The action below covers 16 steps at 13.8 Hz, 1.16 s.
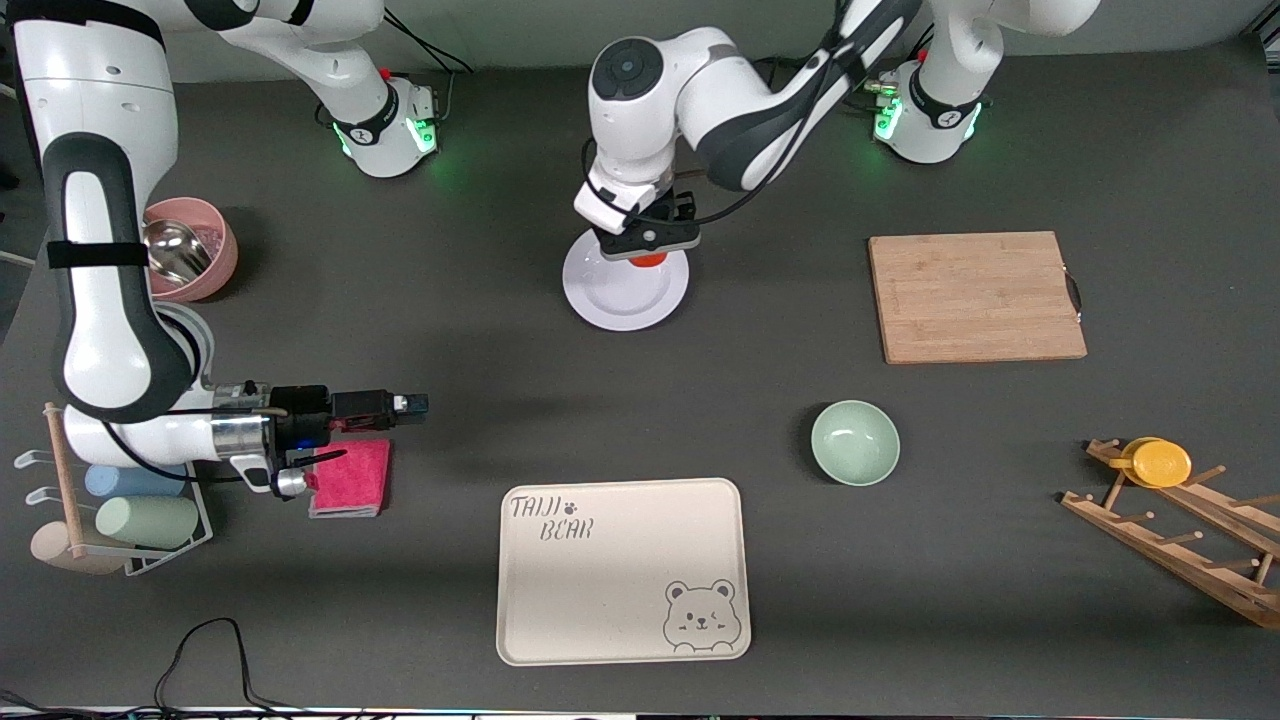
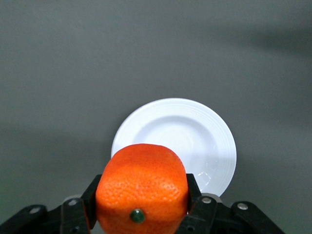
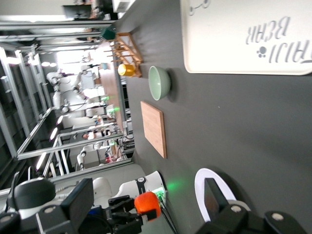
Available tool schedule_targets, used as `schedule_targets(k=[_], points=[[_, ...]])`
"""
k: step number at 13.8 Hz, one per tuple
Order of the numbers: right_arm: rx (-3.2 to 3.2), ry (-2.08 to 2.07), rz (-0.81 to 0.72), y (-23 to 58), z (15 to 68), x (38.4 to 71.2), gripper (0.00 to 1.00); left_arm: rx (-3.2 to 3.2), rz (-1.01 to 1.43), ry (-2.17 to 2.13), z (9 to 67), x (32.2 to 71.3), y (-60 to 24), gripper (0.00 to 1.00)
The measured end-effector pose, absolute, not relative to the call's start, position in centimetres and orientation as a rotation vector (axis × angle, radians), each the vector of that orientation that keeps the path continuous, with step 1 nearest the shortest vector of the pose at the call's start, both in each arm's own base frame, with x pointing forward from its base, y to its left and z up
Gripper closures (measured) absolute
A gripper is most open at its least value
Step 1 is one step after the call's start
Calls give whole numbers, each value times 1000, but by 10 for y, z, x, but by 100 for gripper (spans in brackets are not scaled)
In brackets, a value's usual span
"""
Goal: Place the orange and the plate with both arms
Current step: 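Carry the orange onto the white plate with the left gripper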
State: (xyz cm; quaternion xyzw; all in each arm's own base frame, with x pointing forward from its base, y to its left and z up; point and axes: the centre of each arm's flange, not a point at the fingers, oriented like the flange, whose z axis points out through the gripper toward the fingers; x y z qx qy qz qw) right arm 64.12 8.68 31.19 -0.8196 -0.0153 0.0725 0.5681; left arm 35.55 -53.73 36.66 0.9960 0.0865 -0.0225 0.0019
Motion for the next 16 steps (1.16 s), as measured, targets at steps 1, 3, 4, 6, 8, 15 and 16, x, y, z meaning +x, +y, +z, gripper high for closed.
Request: schedule_targets(k=[1,3,4,6,8,15,16], points=[[-1893,-61,139,87,297,635,0,3126,-77,273,353,353,-542,30],[-1856,-78,110,88,274,627,0,3142,-59,285,318,354,-548,30],[-1852,-80,107,88,269,626,0,3153,-53,285,299,355,-550,30],[-1853,-96,92,87,268,626,0,3168,-78,281,266,355,-550,30],[-1843,-103,73,88,259,620,0,3160,-103,295,248,354,-552,30],[-1820,-73,76,91,233,600,0,3149,-83,290,219,318,-576,30],[-1817,-71,78,90,227,596,0,3145,-84,291,216,316,-577,30]])
